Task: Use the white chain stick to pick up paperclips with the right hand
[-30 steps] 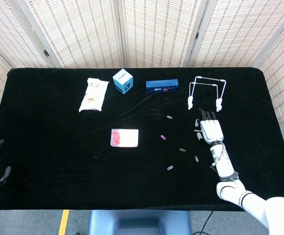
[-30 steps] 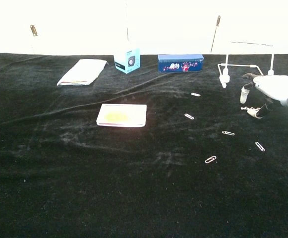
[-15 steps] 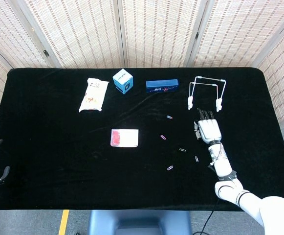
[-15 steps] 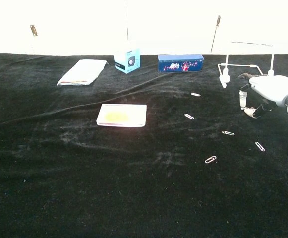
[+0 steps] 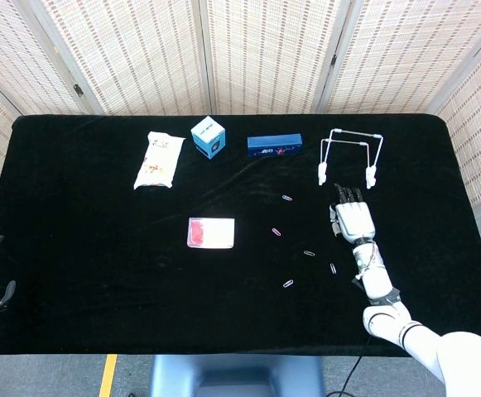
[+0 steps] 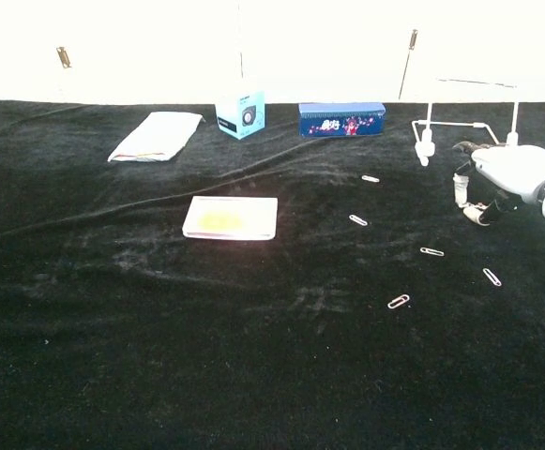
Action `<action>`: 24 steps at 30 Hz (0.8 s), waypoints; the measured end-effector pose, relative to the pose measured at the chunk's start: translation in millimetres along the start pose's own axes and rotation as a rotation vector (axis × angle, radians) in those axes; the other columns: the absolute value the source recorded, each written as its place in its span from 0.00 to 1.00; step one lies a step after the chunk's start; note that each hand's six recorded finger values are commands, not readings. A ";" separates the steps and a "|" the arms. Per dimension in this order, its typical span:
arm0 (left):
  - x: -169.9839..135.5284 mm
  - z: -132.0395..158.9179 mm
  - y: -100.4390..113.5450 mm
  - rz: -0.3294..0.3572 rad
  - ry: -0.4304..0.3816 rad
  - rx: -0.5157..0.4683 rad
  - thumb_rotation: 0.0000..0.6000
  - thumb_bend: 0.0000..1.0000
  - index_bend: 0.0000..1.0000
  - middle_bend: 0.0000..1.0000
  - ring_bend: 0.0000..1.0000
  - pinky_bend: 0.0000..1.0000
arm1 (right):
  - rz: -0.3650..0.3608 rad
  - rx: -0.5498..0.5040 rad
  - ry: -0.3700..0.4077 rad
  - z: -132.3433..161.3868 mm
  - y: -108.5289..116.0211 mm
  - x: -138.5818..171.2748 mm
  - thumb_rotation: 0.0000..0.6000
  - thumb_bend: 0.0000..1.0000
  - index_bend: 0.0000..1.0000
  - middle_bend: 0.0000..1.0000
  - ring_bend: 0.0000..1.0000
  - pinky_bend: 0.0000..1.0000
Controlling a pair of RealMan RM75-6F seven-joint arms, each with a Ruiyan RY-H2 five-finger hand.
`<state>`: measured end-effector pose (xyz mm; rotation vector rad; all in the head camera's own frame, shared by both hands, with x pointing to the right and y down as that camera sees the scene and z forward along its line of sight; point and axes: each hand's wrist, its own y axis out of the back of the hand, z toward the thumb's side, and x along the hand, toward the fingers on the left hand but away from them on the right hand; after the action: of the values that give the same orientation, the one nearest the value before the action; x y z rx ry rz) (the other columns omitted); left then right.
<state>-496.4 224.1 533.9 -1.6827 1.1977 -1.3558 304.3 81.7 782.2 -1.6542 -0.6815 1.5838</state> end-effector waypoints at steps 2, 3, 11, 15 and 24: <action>-0.1 0.1 -0.1 0.000 0.000 0.001 1.00 0.50 0.00 0.00 0.00 0.00 | -0.005 -0.001 0.000 0.0 0.9 0.0 1.00 0.44 0.51 0.00 0.00 0.00; -0.2 0.3 -0.3 0.000 0.000 0.001 1.00 0.50 0.00 0.00 0.00 0.00 | -0.008 -0.001 -0.001 -0.2 1.3 -0.1 1.00 0.45 0.53 0.00 0.00 0.00; -0.5 0.4 -0.3 0.001 -0.001 0.001 1.00 0.50 0.00 0.00 0.00 0.00 | -0.026 0.016 -0.020 -3.2 1.6 -0.8 1.00 0.46 0.68 0.01 0.00 0.00; -0.5 0.6 0.1 0.003 -0.001 0.000 1.00 0.50 0.00 0.00 0.00 0.00 | -0.038 0.016 -0.019 -2.8 2.8 -0.5 1.00 0.46 0.74 0.04 0.00 0.00; -0.4 1.1 0.0 0.007 -0.005 0.001 1.00 0.50 0.00 0.00 0.00 0.00 | -0.064 0.024 -0.014 -3.9 6.4 -0.2 1.00 0.46 0.83 0.11 0.01 0.00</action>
<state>-495.3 224.4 533.5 -1.6788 1.1985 -1.3476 307.5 77.2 777.1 -1.5898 -0.7133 1.5542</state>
